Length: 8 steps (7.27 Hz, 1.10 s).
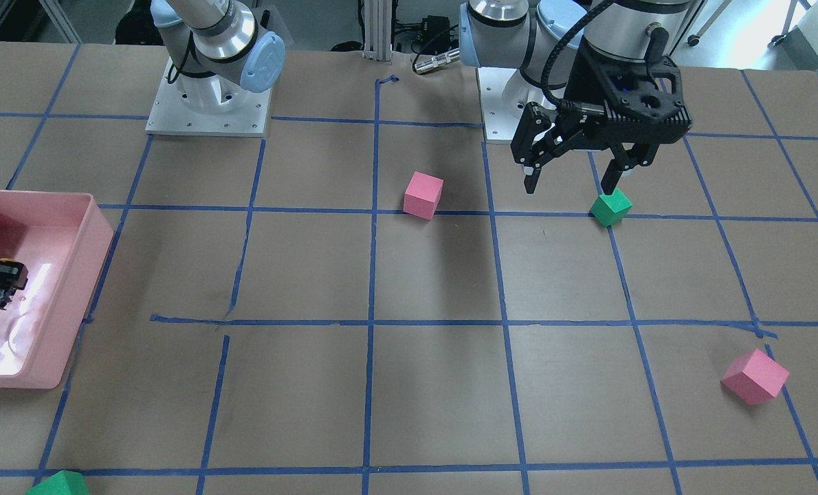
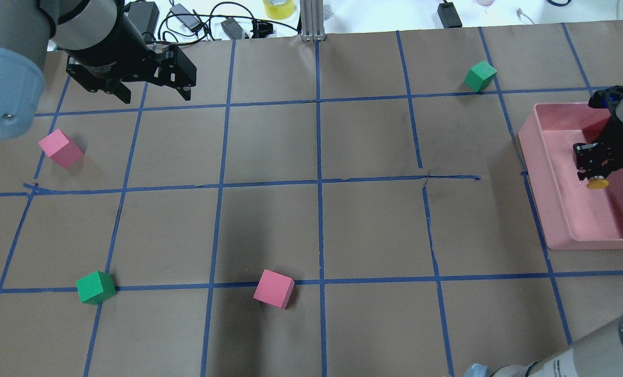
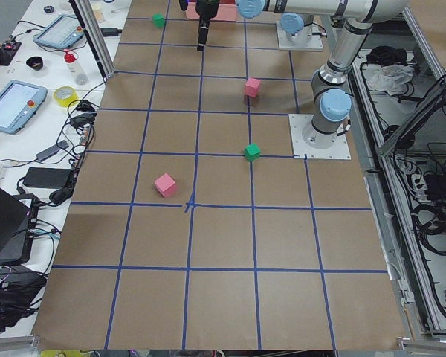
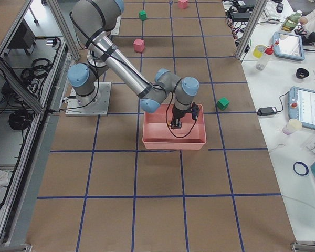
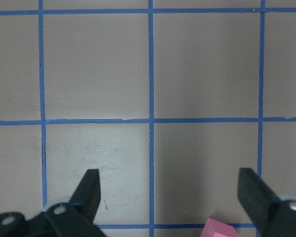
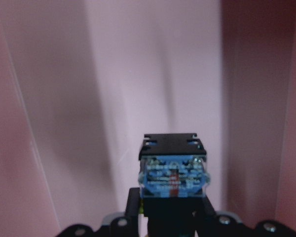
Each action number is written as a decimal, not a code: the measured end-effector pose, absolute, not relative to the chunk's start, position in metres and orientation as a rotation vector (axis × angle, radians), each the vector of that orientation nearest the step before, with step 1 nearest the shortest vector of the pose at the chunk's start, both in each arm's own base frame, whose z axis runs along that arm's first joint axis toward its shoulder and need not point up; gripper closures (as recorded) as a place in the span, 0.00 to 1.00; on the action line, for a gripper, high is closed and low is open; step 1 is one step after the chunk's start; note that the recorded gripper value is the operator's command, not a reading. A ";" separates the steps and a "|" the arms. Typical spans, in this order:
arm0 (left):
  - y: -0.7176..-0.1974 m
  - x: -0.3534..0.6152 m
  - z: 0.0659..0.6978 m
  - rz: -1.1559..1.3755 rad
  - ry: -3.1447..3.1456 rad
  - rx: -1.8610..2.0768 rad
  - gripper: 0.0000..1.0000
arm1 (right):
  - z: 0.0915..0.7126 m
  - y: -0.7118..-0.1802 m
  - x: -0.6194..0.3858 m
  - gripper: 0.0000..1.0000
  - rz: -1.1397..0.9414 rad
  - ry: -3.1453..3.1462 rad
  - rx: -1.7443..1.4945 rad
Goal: Align button upright
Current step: 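Close the right gripper on the black button switch in the tray, then lift the button out of the tray and carry it toward the table center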
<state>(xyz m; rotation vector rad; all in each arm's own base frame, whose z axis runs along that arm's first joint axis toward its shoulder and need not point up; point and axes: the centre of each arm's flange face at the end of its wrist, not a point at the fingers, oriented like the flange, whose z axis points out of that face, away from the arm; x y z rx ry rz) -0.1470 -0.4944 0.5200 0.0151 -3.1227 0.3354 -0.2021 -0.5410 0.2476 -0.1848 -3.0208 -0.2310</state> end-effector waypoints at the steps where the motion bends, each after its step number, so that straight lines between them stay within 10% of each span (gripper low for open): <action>1: -0.494 -0.147 0.520 0.335 -3.123 0.015 0.00 | 0.282 -0.541 -0.193 1.00 -0.206 -3.020 -0.171; 5: -0.493 -0.147 0.520 0.336 -3.123 0.015 0.00 | 0.402 -0.600 -0.041 1.00 -0.076 -3.011 -0.011; 8: -0.494 -0.147 0.520 0.336 -3.122 0.015 0.00 | 0.355 -0.629 0.125 1.00 -0.041 -3.113 0.008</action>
